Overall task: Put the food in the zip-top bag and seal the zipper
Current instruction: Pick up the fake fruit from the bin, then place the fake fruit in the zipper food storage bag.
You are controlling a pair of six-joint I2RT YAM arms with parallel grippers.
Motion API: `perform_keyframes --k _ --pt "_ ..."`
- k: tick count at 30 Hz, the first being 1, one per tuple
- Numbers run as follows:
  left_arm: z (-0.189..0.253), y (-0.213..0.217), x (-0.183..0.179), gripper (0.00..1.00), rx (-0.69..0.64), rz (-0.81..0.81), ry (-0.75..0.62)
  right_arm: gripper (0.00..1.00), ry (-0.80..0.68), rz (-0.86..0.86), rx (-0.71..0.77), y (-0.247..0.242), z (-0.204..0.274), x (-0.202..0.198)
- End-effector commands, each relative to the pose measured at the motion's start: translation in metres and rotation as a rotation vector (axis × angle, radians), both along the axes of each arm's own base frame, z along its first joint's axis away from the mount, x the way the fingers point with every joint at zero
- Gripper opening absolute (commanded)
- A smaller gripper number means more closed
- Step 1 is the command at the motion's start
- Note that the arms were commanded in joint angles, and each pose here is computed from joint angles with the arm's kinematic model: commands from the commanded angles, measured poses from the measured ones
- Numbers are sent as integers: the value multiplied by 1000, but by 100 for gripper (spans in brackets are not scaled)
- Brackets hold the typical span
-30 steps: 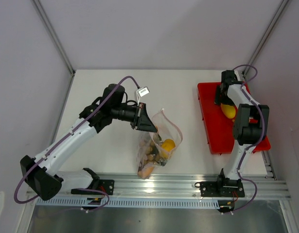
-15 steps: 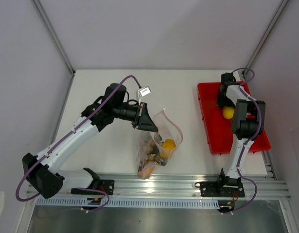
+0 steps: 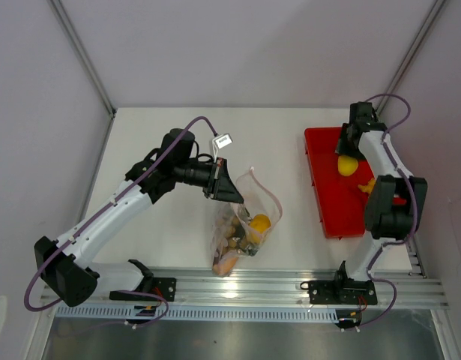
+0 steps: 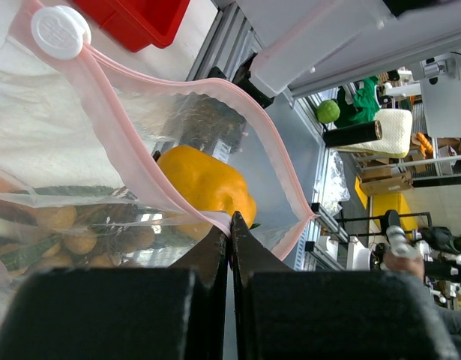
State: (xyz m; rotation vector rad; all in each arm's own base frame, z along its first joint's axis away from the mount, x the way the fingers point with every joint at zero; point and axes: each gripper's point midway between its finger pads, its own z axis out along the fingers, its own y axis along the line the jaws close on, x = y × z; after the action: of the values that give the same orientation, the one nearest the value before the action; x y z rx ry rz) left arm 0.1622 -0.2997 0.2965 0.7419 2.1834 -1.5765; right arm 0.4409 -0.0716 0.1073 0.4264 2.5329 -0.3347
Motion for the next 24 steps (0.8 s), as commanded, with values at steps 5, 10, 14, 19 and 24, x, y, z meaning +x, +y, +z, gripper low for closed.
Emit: perform_keyframes --k 5,10,14,19,24 --pt "23 3 2 1 -46 21 -83 4 -411 299 502 140 165 -52" --pt "24 6 1 1 -42 37 -81 5 -634 532 836 227 270 -117" --pt "25 6 0 1 -43 41 -80 5 -609 759 1013 302 306 -179" --pt "31 7 -2 1 -56 49 -80 5 -528 832 1020 359 288 -208" --pt "37 11 -6 0 -64 53 -87 6 -446 877 996 400 258 -232"
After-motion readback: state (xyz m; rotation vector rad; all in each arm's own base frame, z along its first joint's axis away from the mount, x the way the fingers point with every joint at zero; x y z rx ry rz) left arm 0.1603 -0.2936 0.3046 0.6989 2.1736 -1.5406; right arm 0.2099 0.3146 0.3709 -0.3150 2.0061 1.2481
